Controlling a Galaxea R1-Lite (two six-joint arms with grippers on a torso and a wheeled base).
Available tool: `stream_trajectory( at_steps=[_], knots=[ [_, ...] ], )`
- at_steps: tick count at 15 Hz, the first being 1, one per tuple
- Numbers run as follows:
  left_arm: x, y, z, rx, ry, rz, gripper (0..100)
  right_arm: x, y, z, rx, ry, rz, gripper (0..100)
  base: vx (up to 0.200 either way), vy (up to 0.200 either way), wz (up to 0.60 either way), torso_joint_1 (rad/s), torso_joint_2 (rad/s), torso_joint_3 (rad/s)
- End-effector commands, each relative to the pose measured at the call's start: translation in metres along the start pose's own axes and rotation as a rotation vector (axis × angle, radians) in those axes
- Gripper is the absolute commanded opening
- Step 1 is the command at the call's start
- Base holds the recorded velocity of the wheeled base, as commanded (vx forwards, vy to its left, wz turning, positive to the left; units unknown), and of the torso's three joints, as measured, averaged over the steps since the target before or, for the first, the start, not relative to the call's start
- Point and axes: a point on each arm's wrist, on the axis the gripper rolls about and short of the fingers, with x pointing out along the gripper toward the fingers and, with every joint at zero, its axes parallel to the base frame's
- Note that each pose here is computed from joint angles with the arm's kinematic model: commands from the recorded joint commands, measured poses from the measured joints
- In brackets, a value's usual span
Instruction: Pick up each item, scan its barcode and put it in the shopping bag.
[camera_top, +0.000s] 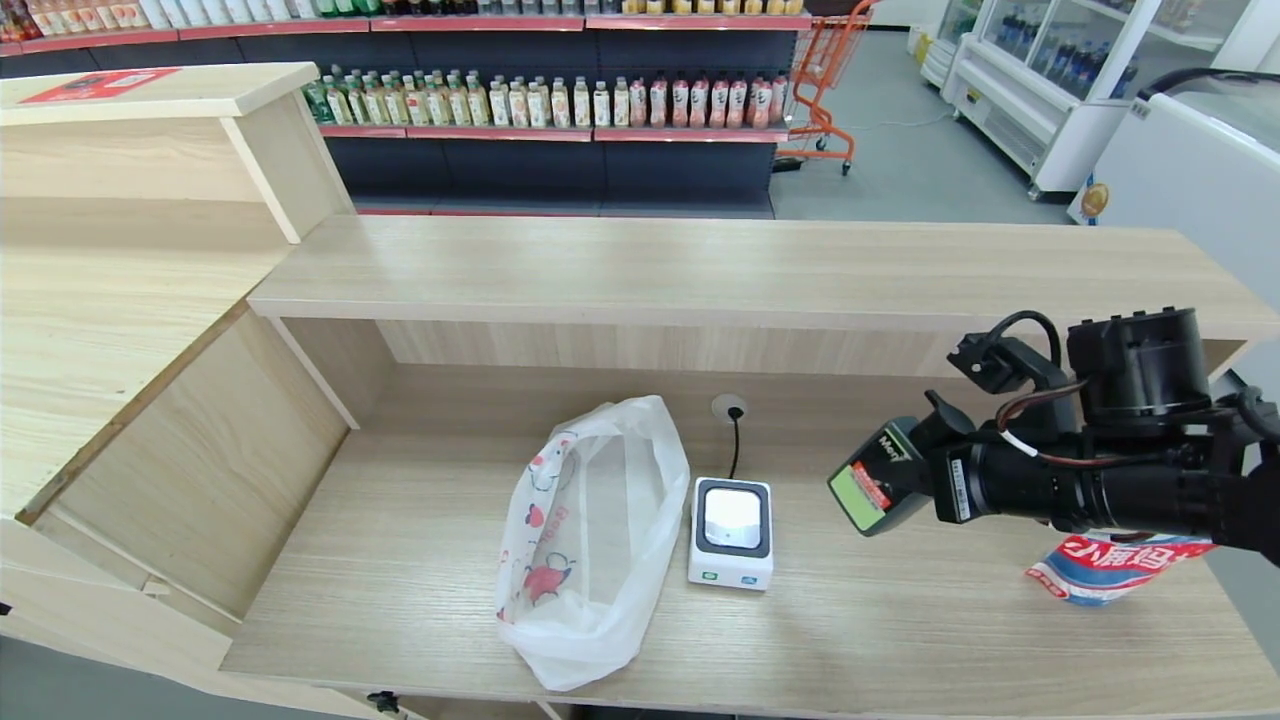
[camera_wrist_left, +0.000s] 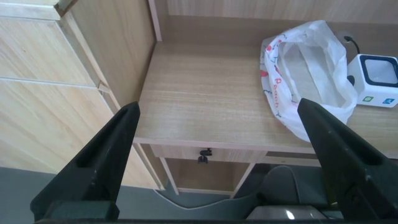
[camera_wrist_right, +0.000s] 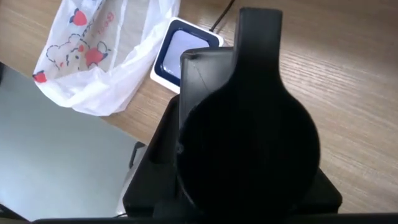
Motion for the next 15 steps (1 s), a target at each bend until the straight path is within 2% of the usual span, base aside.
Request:
stream_trajectory(
  at_steps=[1,6,9,15],
  knots=[
    [0.0,0.0,0.0,0.0,-0.001,0.0,100,-0.005,0.0013,0.0018,-0.011,-0.017,0.001,0,0.0,0.0,0.0,0.0,0.0,0.0],
    [0.0001,0.0,0.0001,-0.002,0.001,0.0,100,-0.0074,0.0029,0.0029,-0.006,-0.024,0.013,0,-0.2,0.0,0.0,0.006,0.01,0.001],
    [0.0001,0.0,0.0001,-0.002,0.001,0.0,100,-0.0068,0.0032,0.0023,-0.005,-0.021,0.015,0,0.0,0.0,0.0,0.0,0.0,0.0],
    [0.0001,0.0,0.0002,-0.008,-0.001,0.0,100,-0.0066,0.0058,-0.0018,0.016,-0.006,0.12,0,0.0,0.2,0.0,0.011,0.0,0.002]
  ],
)
